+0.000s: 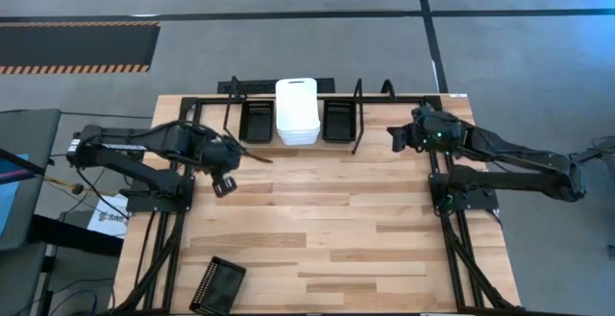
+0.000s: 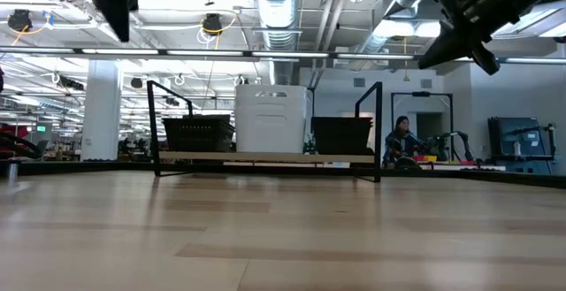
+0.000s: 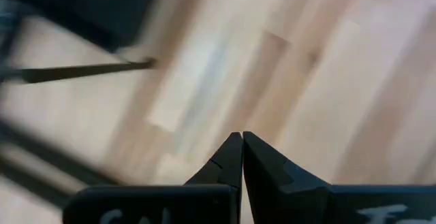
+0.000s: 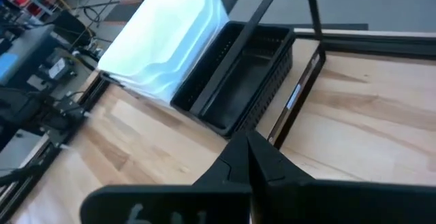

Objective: Stack baskets on shelf by color
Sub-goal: Stack the black bin on top of the left black bin on the shelf

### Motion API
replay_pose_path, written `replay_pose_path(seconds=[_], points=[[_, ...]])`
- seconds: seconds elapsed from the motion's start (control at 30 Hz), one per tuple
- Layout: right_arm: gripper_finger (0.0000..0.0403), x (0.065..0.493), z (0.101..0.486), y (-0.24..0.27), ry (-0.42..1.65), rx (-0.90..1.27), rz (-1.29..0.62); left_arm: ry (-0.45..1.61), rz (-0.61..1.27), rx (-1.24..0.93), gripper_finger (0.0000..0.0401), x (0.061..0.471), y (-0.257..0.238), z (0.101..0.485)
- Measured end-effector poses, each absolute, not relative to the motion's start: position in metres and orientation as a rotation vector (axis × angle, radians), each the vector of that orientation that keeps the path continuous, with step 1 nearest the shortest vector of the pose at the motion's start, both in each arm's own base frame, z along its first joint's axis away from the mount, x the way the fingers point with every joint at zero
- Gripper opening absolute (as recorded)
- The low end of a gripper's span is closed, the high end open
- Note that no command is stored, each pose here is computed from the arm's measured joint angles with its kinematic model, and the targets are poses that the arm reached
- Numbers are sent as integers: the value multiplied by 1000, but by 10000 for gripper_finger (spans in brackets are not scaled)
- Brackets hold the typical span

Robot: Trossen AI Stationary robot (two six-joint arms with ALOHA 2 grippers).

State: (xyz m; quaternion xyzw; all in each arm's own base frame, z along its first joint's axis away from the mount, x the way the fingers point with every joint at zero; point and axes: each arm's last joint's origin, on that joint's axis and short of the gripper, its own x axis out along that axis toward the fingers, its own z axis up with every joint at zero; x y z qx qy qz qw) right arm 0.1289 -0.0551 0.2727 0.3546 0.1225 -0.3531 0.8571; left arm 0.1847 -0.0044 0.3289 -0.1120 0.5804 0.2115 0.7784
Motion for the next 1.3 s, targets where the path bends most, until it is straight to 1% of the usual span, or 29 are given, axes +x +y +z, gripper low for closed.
replay_pose_path(seconds=[0.1,0.17,0.33,0.53,0.7,0.97,1.17,1.3], points=[[1,129,273,-53,264,741,-727,1245,338,-283,0,186,-7,312],[1,130,272,-52,269,739,-721,1248,306,-319,0,180,-8,305],[1,131,272,-52,274,738,-717,1224,330,-452,0,153,-9,301],[2,131,272,-52,275,738,-719,1083,332,-575,0,116,-13,312],[1,131,272,-52,276,738,-719,1004,355,-656,0,91,-12,310],[1,133,276,-53,232,739,-704,990,315,-633,0,83,-13,309],[1,134,276,-53,225,738,-704,1035,315,-631,0,84,-14,307],[2,134,276,-53,225,738,-705,1065,267,-548,0,87,-14,306]])
